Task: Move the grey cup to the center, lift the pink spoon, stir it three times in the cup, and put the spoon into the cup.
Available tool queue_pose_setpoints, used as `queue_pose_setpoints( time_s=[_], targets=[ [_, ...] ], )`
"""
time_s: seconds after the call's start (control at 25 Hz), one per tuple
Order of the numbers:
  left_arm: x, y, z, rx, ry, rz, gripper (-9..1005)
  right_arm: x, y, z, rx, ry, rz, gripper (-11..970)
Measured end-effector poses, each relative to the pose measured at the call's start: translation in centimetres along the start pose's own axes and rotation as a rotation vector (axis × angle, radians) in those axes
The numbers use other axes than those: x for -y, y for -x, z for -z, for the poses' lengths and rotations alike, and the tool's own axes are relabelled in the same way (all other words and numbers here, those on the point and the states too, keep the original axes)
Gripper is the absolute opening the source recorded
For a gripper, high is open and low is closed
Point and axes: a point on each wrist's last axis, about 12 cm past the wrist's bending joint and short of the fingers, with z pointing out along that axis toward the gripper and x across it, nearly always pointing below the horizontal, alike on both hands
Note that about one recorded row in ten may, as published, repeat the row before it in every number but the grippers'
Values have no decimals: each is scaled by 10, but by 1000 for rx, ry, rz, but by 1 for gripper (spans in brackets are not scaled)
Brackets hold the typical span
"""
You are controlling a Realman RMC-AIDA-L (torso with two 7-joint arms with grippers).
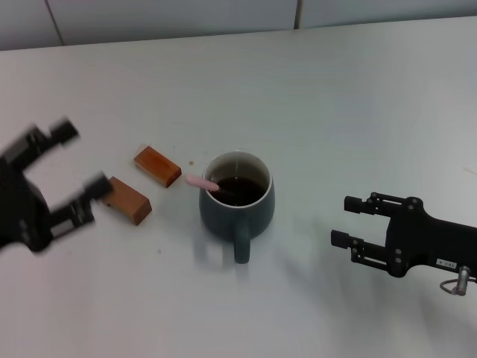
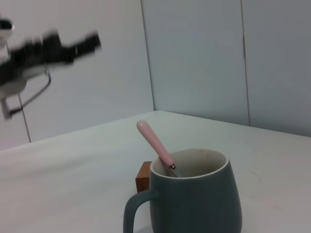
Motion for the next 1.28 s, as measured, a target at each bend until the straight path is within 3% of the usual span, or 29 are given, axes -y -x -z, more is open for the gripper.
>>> queue_pose_setpoints(
  time_s=[0.2,0.44,1.28],
  targets=[
    [16,-24,11,-164,-35,-22,834,-2,-2,2,0,-4,9,621],
    [21,-33,11,-234,-71,-16,834,-3,-4,4,-1,-7,4,621],
    [22,-39,-1,-234,-72,-21,834,-4,-4,3,-1,-8,25,622]
  ],
)
